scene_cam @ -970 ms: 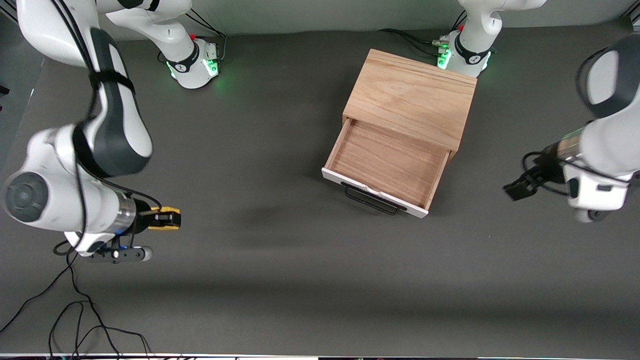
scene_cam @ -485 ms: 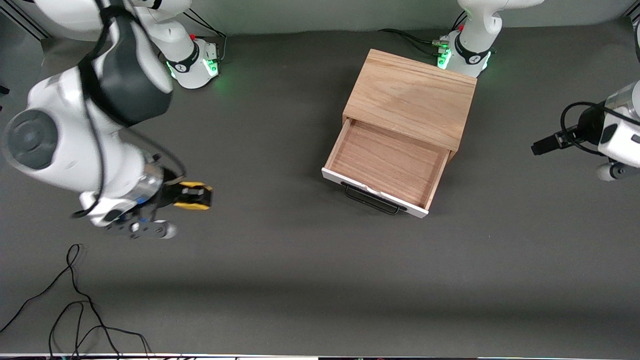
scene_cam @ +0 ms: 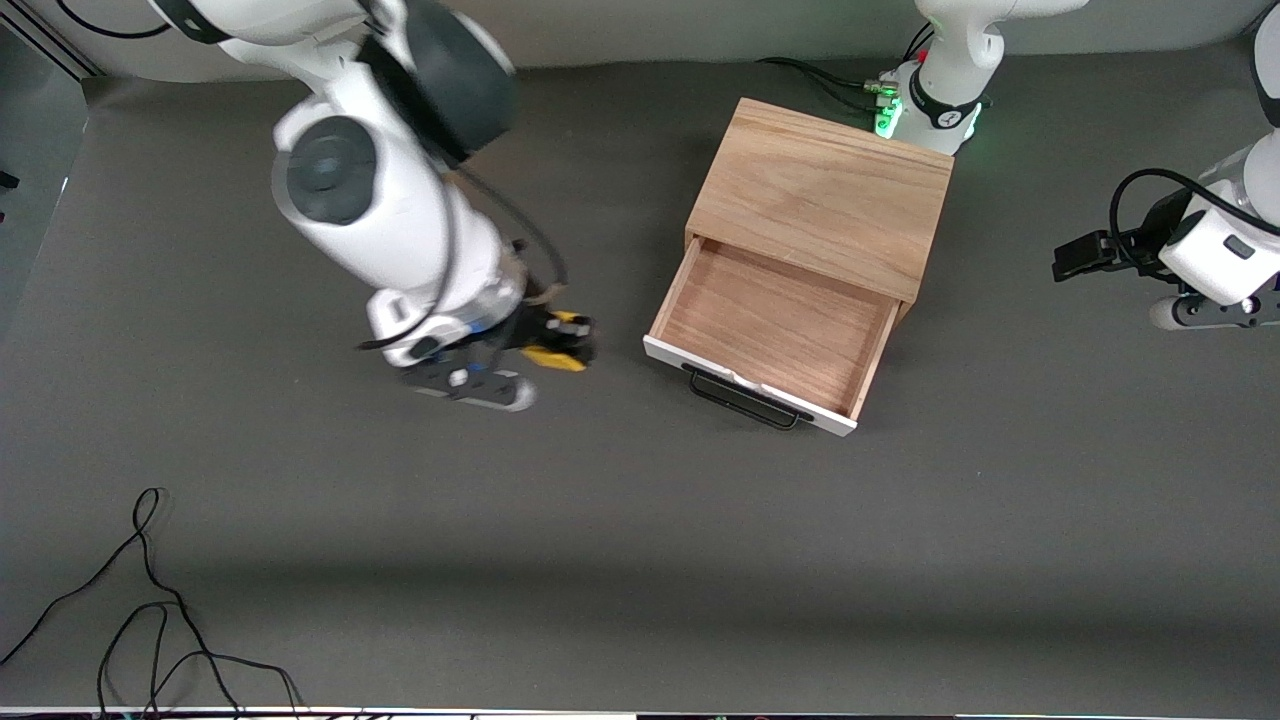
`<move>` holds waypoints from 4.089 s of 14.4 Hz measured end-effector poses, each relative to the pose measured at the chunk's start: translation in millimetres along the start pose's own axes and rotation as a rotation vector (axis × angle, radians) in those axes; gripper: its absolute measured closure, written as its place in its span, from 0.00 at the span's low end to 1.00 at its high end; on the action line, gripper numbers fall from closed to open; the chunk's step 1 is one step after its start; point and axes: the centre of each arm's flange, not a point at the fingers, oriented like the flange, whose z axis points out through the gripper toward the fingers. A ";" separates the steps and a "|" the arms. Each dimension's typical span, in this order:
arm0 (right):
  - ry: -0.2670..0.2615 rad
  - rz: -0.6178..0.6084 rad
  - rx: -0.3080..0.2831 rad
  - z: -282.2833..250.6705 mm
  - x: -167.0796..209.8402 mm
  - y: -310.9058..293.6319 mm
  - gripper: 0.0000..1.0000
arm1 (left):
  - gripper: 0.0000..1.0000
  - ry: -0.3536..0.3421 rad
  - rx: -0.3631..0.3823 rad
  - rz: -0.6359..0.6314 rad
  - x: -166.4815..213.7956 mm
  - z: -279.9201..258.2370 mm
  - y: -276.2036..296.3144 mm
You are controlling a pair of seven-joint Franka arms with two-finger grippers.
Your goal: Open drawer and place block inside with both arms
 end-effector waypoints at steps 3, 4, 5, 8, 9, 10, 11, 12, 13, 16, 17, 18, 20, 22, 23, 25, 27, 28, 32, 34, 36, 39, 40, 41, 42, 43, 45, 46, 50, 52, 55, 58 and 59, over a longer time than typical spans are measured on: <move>0.005 0.061 0.054 57.2 -49.5 -50.5 0.44 | 0.00 0.010 0.001 0.022 1.1 -0.8 0.9; -0.002 0.056 0.054 81.1 -68.4 -63.8 0.44 | 0.00 0.027 0.001 0.025 2.8 -1.9 2.1; -0.006 0.052 0.048 105.3 -85.8 -74.4 0.44 | 0.00 0.040 0.002 0.029 4.2 -2.7 4.0; -0.025 0.051 0.008 166.0 -116.4 -86.8 0.44 | 0.00 0.073 0.006 0.036 8.1 -3.6 7.5; -0.033 0.049 -0.009 180.8 -120.3 -86.5 0.44 | 0.00 0.076 0.006 0.037 8.7 -2.8 7.7; -0.041 0.053 -0.024 193.7 -123.2 -85.6 0.44 | 0.00 0.080 0.006 0.037 9.5 -2.4 7.8; -0.048 0.068 -0.040 206.4 -125.4 -84.2 0.44 | 0.00 0.084 0.006 0.038 10.3 -2.3 8.0; -0.054 0.086 -0.055 218.4 -127.2 -82.7 0.44 | 0.00 0.086 0.006 0.039 11.1 -2.1 8.4; -0.059 0.102 -0.069 230.6 -128.2 -80.6 0.44 | 0.00 0.090 0.006 0.040 12.2 -2.0 8.8; -0.069 0.142 -0.100 255.2 -128.6 -74.0 0.44 | 0.00 0.098 0.005 0.046 16.5 -2.1 11.2; -0.070 0.149 -0.103 257.9 -129.9 -73.6 0.44 | 0.00 0.099 0.006 0.053 17.5 -2.1 14.9; -0.072 0.148 -0.106 259.6 -133.9 -74.6 0.44 | 0.00 0.098 0.007 0.061 17.8 -1.6 19.1; -0.074 0.152 -0.109 265.8 -144.4 -76.6 0.44 | 0.00 0.098 0.008 0.066 17.8 -1.4 21.9; -0.071 0.172 -0.105 276.8 -149.0 -75.8 0.44 | 0.00 0.099 0.008 0.061 18.0 -1.9 19.5; -0.069 0.176 -0.101 281.7 -149.0 -74.7 0.44 | 0.00 0.099 0.008 0.059 18.1 -2.0 18.3; -0.068 0.177 -0.099 287.0 -150.3 -74.0 0.44 | 0.00 0.099 0.008 0.059 18.1 -2.1 18.0; -0.067 0.180 -0.098 287.1 -151.7 -74.7 0.29 | 0.00 0.099 0.008 0.059 18.1 -2.1 17.9; -0.067 0.183 -0.097 286.9 -151.9 -74.9 0.20 | 0.00 0.099 0.009 0.059 18.2 -2.0 17.9; -0.062 0.204 -0.085 281.5 -151.4 -77.7 0.00 | 0.00 0.099 0.010 0.058 18.3 -2.0 17.4; -0.049 0.208 -0.056 262.9 -148.0 -83.5 0.00 | 0.00 0.099 0.010 0.058 18.3 -2.1 17.4; -0.025 0.214 -0.016 231.2 -138.0 -88.9 0.00 | 0.00 0.100 0.013 0.058 18.3 -2.5 17.1; 0.013 0.249 0.046 175.8 -100.3 -83.7 0.00 | 0.00 0.104 0.034 0.058 18.4 -3.8 15.1; 0.024 0.245 0.056 156.4 -84.5 -77.9 0.00 | 0.00 0.105 0.038 0.059 18.5 -4.5 14.9; 0.030 0.225 0.052 136.1 -68.2 -69.2 0.00 | 0.00 0.106 0.043 0.059 18.5 -5.0 14.7; 0.034 0.199 0.042 114.6 -51.7 -58.5 0.00 | 0.00 0.107 0.048 0.060 18.5 -5.1 14.4; 0.039 0.179 0.033 91.0 -35.3 -46.3 0.00 | 0.00 0.107 0.051 0.060 18.6 -5.1 14.2; 0.043 0.172 0.009 42.8 -1.6 -15.0 0.00 | 0.00 0.107 0.052 0.060 18.6 -5.3 14.2; 0.045 0.169 -0.003 20.3 17.0 4.1 0.00 | 0.00 0.107 0.052 0.061 18.6 -5.3 14.3; 0.014 0.077 -0.055 -58.7 91.2 102.7 0.00 | 0.00 0.106 0.053 0.063 18.3 -5.4 14.7; 0.005 0.015 -0.064 -98.6 126.5 166.8 0.00 | 0.00 0.106 0.053 0.065 18.3 -5.5 14.6; 0.014 -0.066 -0.063 -145.5 158.8 269.0 0.00 | 0.00 0.107 0.053 0.067 17.6 -6.8 15.0; 0.032 -0.047 -0.102 -171.6 158.2 332.5 0.00 | 0.00 0.110 0.053 0.069 12.8 -13.9 15.3; 0.040 -0.045 -0.148 -174.2 152.6 339.9 0.00 | 0.00 0.112 0.053 0.071 12.0 -15.3 16.2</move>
